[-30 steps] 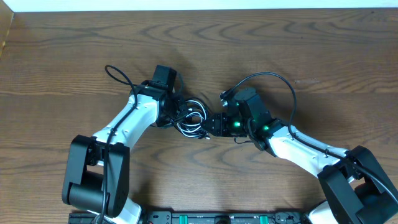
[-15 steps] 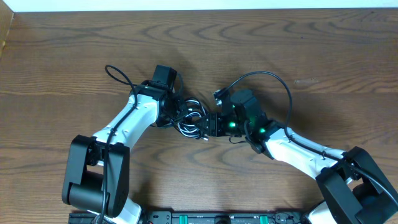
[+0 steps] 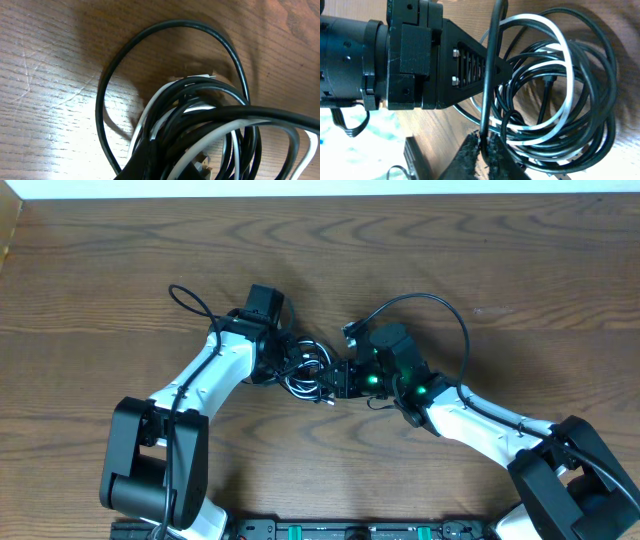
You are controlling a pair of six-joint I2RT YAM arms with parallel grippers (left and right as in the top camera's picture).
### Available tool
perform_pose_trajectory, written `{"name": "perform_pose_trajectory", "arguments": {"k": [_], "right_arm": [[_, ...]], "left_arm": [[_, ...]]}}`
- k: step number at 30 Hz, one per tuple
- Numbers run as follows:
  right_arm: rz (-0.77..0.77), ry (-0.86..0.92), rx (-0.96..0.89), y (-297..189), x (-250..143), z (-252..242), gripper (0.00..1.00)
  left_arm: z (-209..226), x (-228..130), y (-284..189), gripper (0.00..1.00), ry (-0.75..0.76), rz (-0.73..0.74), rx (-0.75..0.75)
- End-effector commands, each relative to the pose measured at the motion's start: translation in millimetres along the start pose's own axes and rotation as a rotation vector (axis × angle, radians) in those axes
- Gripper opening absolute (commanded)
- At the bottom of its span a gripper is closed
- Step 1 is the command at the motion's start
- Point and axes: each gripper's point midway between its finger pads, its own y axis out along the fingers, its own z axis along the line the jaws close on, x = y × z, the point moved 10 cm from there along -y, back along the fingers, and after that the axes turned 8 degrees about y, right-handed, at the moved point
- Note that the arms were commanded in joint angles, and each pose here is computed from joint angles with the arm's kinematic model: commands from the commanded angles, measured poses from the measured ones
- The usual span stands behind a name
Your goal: Untangle cables
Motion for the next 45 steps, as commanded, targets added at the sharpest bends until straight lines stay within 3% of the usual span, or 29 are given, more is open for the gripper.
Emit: {"name": "perform_pose_trajectory", "arguments": {"k": [1, 2, 9, 10, 12, 14, 24, 41, 43, 45], "right_arm": [[-0.034, -0.028, -0.014, 0.4, -0.3, 7.2, 0.09], [-0.05, -0.031, -0.031, 1.7, -1.0, 7.2, 0.16], [-0.144, -0.049, -0.14, 7.8, -5.5, 5.8, 0.22], [-0.155, -0.049, -0.152, 7.6, -4.8, 4.9, 0.21], [-0.161, -0.05, -0.151, 7.5, -4.2, 5.2, 0.07], [-0.158, -0.05, -0.151, 7.8, -4.7, 5.3, 0.01], [-0.112, -0.042, -0.245, 12.6, -21.9, -1.0, 0.01], [-0.121, -0.125, -0.362, 26.3, -55.9, 6.1, 0.01], [-0.143, -0.124, -0.333, 24.6, -49.9, 9.8, 0.18], [-0.171, -0.116, -0.281, 18.1, -39.1, 16.4, 0.24]], "left_arm": [[3.4, -1.0, 2.9, 0.08, 0.001, 0.011, 0.009], [3.4, -1.0, 2.9, 0.08, 0.001, 0.011, 0.009], [3.4, -1.0, 2.9, 0.08, 0.001, 0.011, 0.009], [3.4, -1.0, 2.9, 0.08, 0.001, 0.012, 0.01], [3.4, -1.0, 2.9, 0.08, 0.001, 0.011, 0.009], [3.4, -1.0, 2.9, 0.08, 0.001, 0.012, 0.01], [15.9, -14.8, 15.2, 0.08, -0.032, 0.036, 0.097], [19.5, -25.1, 28.6, 0.08, -0.058, 0.029, 0.09], [19.3, -25.2, 28.6, 0.08, -0.058, 0.031, 0.086], [18.4, -25.8, 28.7, 0.08, -0.058, 0.039, 0.074]]}}
